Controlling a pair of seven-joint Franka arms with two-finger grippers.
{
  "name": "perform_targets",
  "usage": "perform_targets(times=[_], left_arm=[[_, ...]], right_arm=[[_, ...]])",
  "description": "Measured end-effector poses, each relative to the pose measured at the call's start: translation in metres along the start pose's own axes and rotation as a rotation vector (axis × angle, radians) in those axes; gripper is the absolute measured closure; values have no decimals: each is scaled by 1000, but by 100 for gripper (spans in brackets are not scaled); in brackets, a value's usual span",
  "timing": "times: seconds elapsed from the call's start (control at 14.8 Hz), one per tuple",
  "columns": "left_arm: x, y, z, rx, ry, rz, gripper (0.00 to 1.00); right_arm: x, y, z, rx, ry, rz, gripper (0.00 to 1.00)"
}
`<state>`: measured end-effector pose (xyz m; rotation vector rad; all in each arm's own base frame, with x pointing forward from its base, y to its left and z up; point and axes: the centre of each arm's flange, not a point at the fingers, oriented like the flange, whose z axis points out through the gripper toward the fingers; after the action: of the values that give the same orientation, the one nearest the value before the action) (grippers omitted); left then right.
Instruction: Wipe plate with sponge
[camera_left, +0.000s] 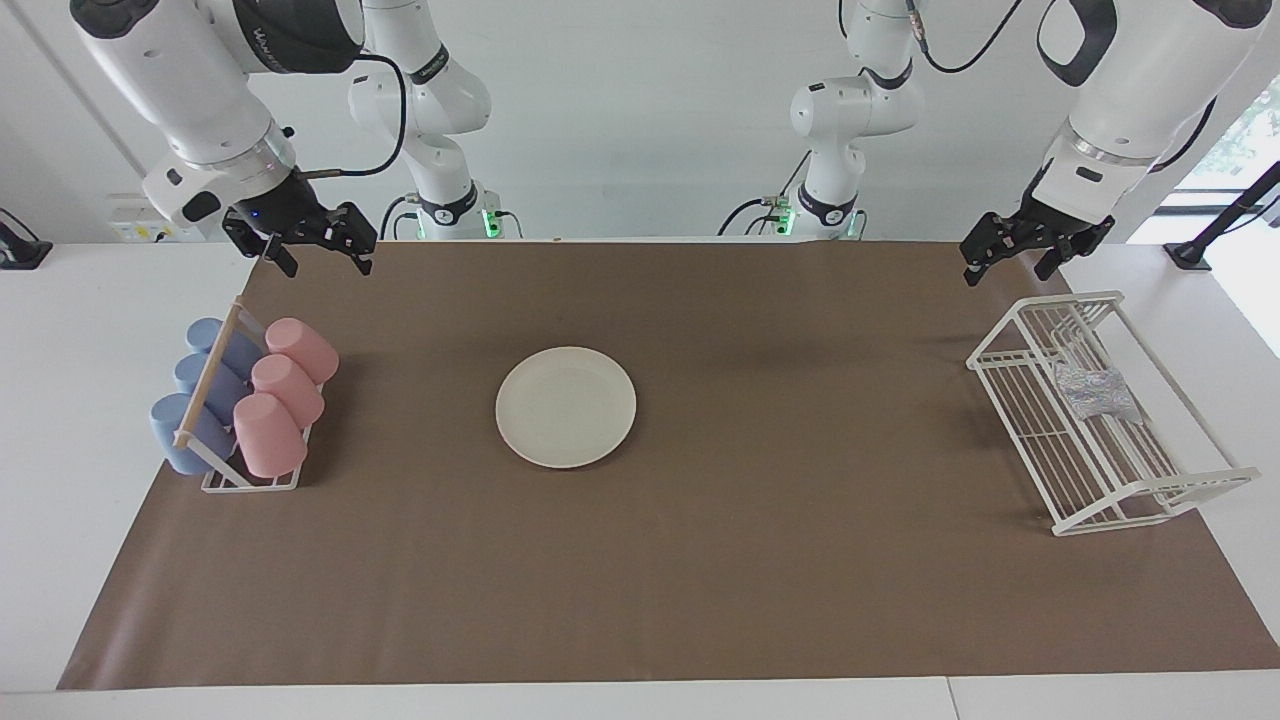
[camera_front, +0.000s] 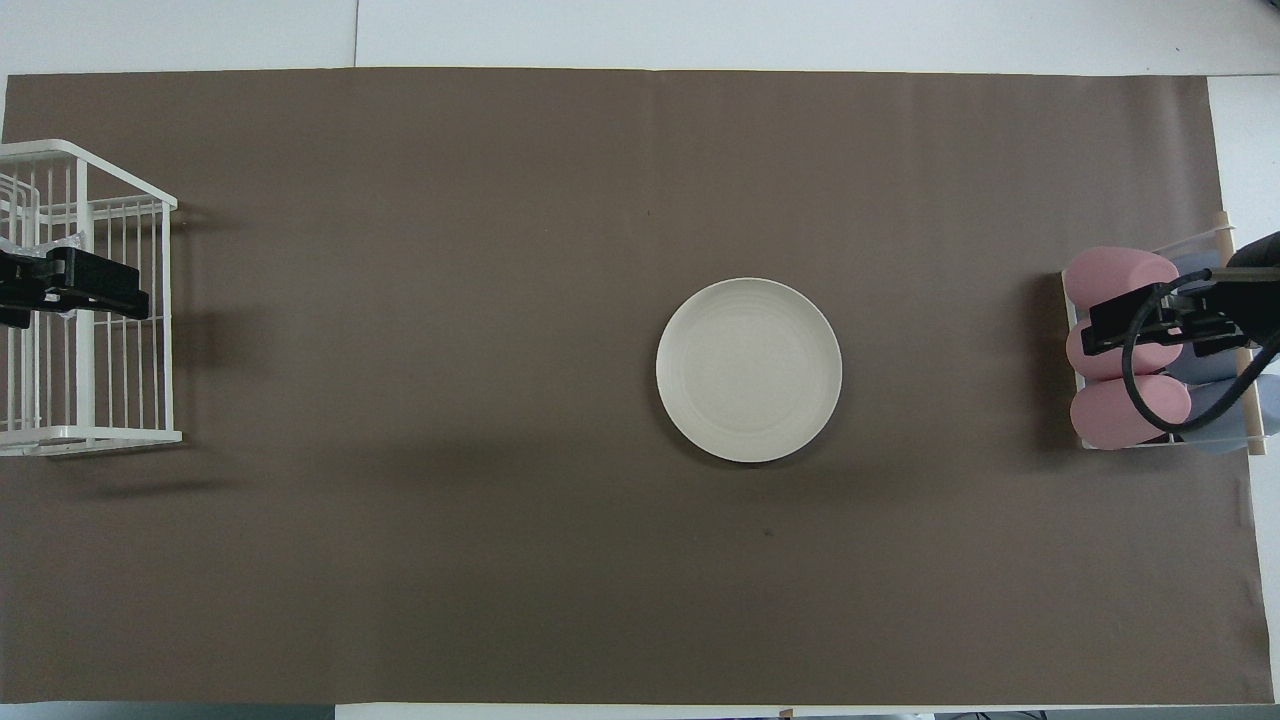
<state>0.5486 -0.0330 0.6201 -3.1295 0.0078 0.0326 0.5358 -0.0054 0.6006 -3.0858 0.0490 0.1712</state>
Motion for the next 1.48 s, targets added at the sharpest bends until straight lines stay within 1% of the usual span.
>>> perform_targets(times=[0.88, 0.94, 1.21, 1.35, 1.48], left_arm=[[1, -1, -1, 6, 8, -6, 0], [1, -3, -1, 27, 11, -18, 0], [6, -18, 12, 197, 22, -49, 0], [13, -26, 30, 290, 28, -40, 0], [20, -33, 59, 395, 27, -2, 0]], right_arm=[[0, 0, 0, 0, 0, 0, 0], [0, 0, 0, 0, 0, 0, 0], [0, 0, 0, 0, 0, 0, 0], [0, 0, 0, 0, 0, 0, 0], [0, 0, 0, 0, 0, 0, 0]])
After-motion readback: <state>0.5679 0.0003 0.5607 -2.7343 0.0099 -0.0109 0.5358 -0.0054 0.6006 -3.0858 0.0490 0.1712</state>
